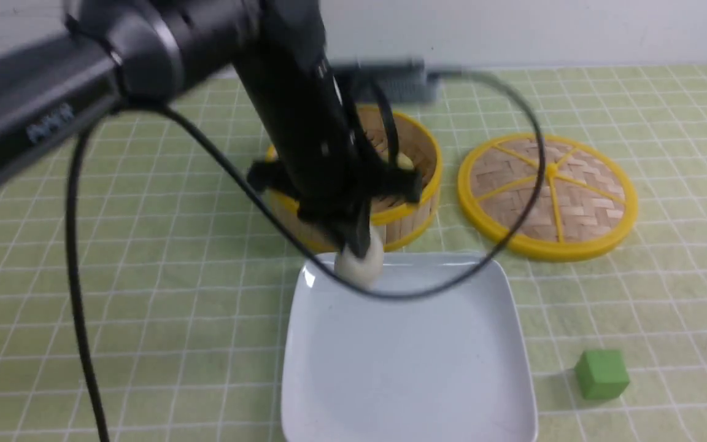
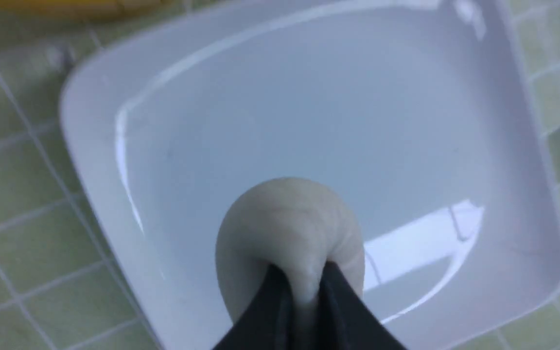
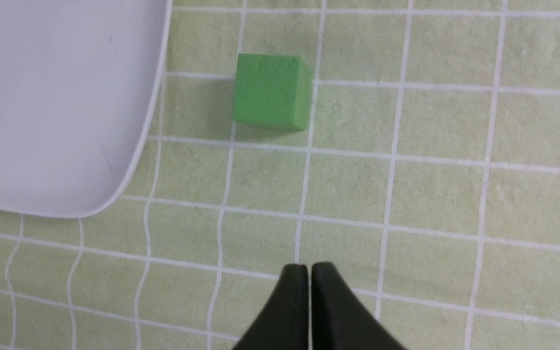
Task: Put the steamed buns into the plate on the green tablecloth.
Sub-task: 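Carry the bun from the bamboo steamer to the plate with the left gripper, then reach into the bamboo steamer and grasp a bun with the left gripper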
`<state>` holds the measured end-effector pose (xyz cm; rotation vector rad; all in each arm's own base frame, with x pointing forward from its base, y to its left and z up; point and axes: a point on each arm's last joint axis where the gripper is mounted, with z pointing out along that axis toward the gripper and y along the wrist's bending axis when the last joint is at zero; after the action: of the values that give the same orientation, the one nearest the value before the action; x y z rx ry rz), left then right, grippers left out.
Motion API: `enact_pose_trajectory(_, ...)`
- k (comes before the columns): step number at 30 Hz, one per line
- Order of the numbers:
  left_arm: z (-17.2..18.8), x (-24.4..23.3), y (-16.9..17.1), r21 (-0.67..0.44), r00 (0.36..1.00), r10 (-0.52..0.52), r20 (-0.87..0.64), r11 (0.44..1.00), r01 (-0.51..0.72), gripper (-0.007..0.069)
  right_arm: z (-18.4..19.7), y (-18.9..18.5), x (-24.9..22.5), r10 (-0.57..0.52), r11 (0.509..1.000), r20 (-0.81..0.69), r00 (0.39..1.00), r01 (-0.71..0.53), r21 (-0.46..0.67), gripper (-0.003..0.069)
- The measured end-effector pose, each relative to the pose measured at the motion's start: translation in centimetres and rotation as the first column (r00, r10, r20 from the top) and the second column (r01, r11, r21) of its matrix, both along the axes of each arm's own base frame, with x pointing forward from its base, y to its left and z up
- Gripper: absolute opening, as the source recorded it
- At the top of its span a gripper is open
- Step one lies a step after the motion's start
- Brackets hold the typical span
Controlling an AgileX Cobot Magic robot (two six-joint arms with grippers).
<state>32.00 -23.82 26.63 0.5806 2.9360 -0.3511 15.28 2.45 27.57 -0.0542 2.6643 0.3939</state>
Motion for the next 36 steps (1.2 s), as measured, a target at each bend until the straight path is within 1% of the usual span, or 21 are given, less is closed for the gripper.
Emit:
enact_pose_trajectory(1, -0.9, -0.1, -0.2, 0.01, 1.0, 0.001, -0.011, 1.0, -0.001, 0.0087, 0.0, 0.0, 0.0, 0.0, 1.0, 0.0, 1.0, 0.0, 0.0, 0.0028)
enact_pose_trajectory(3, -4.4, -0.3, -0.9, 0.044, 0.999, 0.026, -0.036, 0.999, -0.025, 0.0175, 0.0, 0.0, 0.0, 0.0, 1.0, 0.0, 1.0, 0.0, 0.0, 0.0029)
enact_pose_trajectory(6, -6.3, 0.2, -1.0, 0.069, 0.998, 0.067, -0.015, 0.995, -0.066, 0.0312, 0.0, 0.0, 0.0, 0.0, 1.0, 0.0, 1.0, 0.0, 0.0, 0.003)
enact_pose_trajectory(10, -5.7, 1.1, -0.7, 0.104, 0.994, 0.095, 0.047, 0.99, -0.099, 0.0484, 0.0, 0.0, 0.0, 0.0, 1.0, 0.0, 1.0, 0.0, 0.0, 0.0036)
enact_pose_trajectory(11, -5.6, 1.1, -0.8, 0.101, 0.994, 0.098, 0.05, 0.99, -0.103, 0.0491, 0.0, 0.0, 0.0, 0.0, 1.0, 0.0, 1.0, 0.0, 0.0, 0.0036)
enact_pose_trajectory(12, -4.2, 2.0, -0.9, 0.101, 0.987, 0.112, 0.115, 0.987, -0.124, 0.0529, 0.0, 0.0, 0.0, -0.001, 1.0, 0.003, 1.0, 0.001, 0.0, 0.0036)
enact_pose_trajectory(13, -4.0, 2.1, -0.9, 0.101, 0.986, 0.114, 0.124, 0.987, -0.127, 0.0531, 0.0, 0.0, 0.0, -0.002, 1.0, 0.005, 1.0, 0.002, 0.0, 0.0036)
enact_pose_trajectory(14, -1.9, 3.2, -1.0, 0.093, 0.968, 0.13, 0.216, 0.984, -0.152, 0.0532, 0.0, 0.0, 0.1, -0.002, 1.0, 0.006, 1.0, 0.002, 0.0, 0.0038)
enact_pose_trajectory(15, -1.9, 3.2, -0.9, 0.099, 0.967, 0.126, 0.222, 0.984, -0.151, 0.0529, 0.0, 0.0, 0.1, -0.002, 1.0, 0.007, 1.0, 0.002, 0.0, 0.0039)
enact_pose_trajectory(16, 0.5, 4.3, -0.9, 0.076, 0.934, 0.157, 0.322, 0.979, -0.19, 0.0465, 0.0, 0.0, 0.1, -0.003, 1.0, 0.009, 1.0, 0.003, -0.001, 0.0041)
enact_pose_trajectory(17, 1.6, 4.8, -0.7, 0.059, 0.915, 0.179, 0.362, 0.975, -0.215, 0.0426, 0.0, 0.0, 0.1, -0.005, 1.0, 0.013, 1.0, 0.005, -0.001, 0.0043)
enact_pose_trajectory(21, 4.8, 8.3, 1.3, -0.046, 0.843, 0.316, 0.435, 0.943, -0.33, 0.0088, 0.2, -0.1, 0.3, -0.014, 1.0, 0.039, 0.999, 0.014, -0.003, 0.0047)
enact_pose_trajectory(22, 4.6, 8.7, 1.7, -0.047, 0.841, 0.328, 0.43, 0.939, -0.342, 0.0069, 0.2, -0.1, 0.4, -0.015, 1.0, 0.04, 0.999, 0.015, -0.003, 0.0047)
enact_pose_trajectory(23, 4.3, 10.4, 2.8, -0.086, 0.833, 0.382, 0.4, 0.921, -0.381, 0.0027, 0.2, -0.1, 0.4, -0.015, 1.0, 0.041, 0.999, 0.015, -0.003, 0.0048)
enact_pose_trajectory(25, 3.8, 12.5, 4.0, -0.149, 0.83, 0.441, 0.343, 0.897, -0.415, 0.0008, 0.2, -0.1, 0.4, -0.015, 1.0, 0.041, 0.999, 0.015, -0.003, 0.005)
enact_pose_trajectory(27, 3.0, 14.0, 4.9, -0.185, 0.828, 0.468, 0.309, 0.883, -0.431, 0.0012, 0.2, -0.1, 0.4, -0.015, 1.0, 0.041, 0.999, 0.015, -0.003, 0.005)
enact_pose_trajectory(29, 2.2, 15.6, 5.8, -0.215, 0.822, 0.488, 0.293, 0.872, -0.441, 0.0044, 0.2, -0.1, 0.4, -0.015, 1.0, 0.042, 0.999, 0.015, -0.003, 0.0054)
enact_pose_trajectory(30, 1.3, 16.5, 6.0, -0.217, 0.82, 0.49, 0.296, 0.871, -0.442, 0.011, 0.2, -0.1, 0.4, -0.015, 1.0, 0.042, 0.999, 0.015, -0.003, 0.0056)
enact_pose_trajectory(32, 0.8, 16.9, 5.9, -0.217, 0.821, 0.487, 0.299, 0.872, -0.438, 0.0153, 0.2, -0.1, 0.4, -0.015, 1.0, 0.043, 0.999, 0.016, -0.003, 0.0058)
enact_pose_trajectory(33, 0.0, 17.3, 5.5, -0.214, 0.825, 0.474, 0.306, 0.879, -0.426, 0.023, 0.2, -0.1, 0.4, -0.016, 1.0, 0.044, 0.999, 0.016, -0.003, 0.0061)
enact_pose_trajectory(36, -1.8, 17.8, 4.7, -0.2, 0.836, 0.452, 0.312, 0.891, -0.407, 0.0365, 0.2, -0.1, 0.4, -0.019, 1.0, 0.052, 0.998, 0.019, -0.003, 0.0065)
